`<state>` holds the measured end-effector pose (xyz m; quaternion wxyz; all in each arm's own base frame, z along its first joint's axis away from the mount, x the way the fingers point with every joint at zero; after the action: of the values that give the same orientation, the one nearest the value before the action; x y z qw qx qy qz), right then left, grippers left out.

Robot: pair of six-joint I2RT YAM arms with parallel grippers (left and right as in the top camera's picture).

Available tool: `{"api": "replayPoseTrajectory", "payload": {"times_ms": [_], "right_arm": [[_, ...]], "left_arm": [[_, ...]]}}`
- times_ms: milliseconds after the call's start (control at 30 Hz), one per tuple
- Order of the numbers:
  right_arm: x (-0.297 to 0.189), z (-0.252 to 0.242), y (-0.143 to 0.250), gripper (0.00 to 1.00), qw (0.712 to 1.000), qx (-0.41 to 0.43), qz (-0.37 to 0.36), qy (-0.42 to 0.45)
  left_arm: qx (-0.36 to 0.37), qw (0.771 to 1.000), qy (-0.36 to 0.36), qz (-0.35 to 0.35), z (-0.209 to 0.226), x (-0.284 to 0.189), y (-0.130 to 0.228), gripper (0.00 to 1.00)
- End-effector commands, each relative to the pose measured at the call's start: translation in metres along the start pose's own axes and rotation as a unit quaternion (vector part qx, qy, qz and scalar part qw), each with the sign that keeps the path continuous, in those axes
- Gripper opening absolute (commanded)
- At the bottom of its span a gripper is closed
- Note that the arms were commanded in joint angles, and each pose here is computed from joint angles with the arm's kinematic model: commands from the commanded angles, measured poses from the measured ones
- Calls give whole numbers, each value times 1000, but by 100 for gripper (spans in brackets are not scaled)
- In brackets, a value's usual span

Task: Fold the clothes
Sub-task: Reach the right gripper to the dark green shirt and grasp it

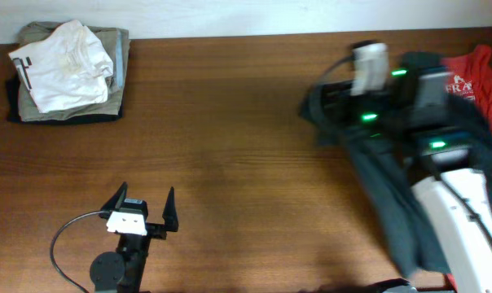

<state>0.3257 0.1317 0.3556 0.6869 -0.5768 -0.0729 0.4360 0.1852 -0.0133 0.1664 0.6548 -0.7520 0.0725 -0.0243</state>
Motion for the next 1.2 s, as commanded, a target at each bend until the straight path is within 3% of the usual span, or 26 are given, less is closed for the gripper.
{"api": "replayPoseTrajectory", "payload": {"times_ms": [0, 100, 133, 167, 200, 233, 267, 300, 333, 433, 500, 667, 767, 967, 1167], "right_arm": [[66, 100, 12, 4, 986, 0, 31, -161], [143, 168, 71, 5, 963, -6, 116, -243], [154, 176, 80, 11, 960, -7, 131, -248], [156, 169, 77, 29, 964, -10, 130, -234], [153, 157, 70, 32, 970, -13, 131, -206], [147, 134, 57, 46, 977, -15, 135, -162], [136, 104, 41, 52, 983, -13, 143, -110], [119, 69, 22, 84, 988, -3, 146, -52], [98, 28, 7, 99, 989, 14, 147, 7], [51, -62, -2, 99, 978, 91, 142, 122], [8, -123, 11, 99, 955, 162, 151, 196], [-33, -225, 90, 99, 851, 227, 243, 406], [-21, -275, 140, 100, 815, 270, 295, 419], [15, -305, 196, 64, 795, 293, 348, 402], [38, -313, 207, 64, 802, 279, 348, 398]], "left_arm": [[6, 1000, -2, 1, 1, 0, 2, 99], [6, 1000, -2, 1, 1, 0, 2, 99], [6, 1000, -2, 1, 1, 0, 2, 99], [6, 1000, -2, 1, 1, 0, 2, 99], [6, 1000, -2, 1, 1, 0, 2, 99], [6, 1000, -2, 1, 1, 0, 2, 99], [6, 1000, -2, 1, 1, 0, 2, 99], [6, 1000, -2, 1, 1, 0, 2, 99], [6, 1000, -2, 1, 1, 0, 2, 99], [6, 1000, -1, 1, 1, 0, 2, 99], [6, 1000, -2, 1, 1, 0, 2, 99], [6, 1000, -2, 1, 1, 0, 2, 99], [6, 1000, -2, 1, 1, 0, 2, 99], [6, 1000, -2, 1, 1, 0, 2, 99], [6, 1000, -2, 1, 1, 0, 2, 99]]}}
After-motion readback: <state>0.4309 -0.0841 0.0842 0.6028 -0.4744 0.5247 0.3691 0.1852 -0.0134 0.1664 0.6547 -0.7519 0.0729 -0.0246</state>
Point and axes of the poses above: each gripper's point midway between its finger pads, its own x axis out along the fingers, its own z axis along the line the jaws close on, y = z × x, the point moved 6 cm from there along -x, back along the fingers, and after that the axes turned 8 degrees about -x, right-handed, at the moved point
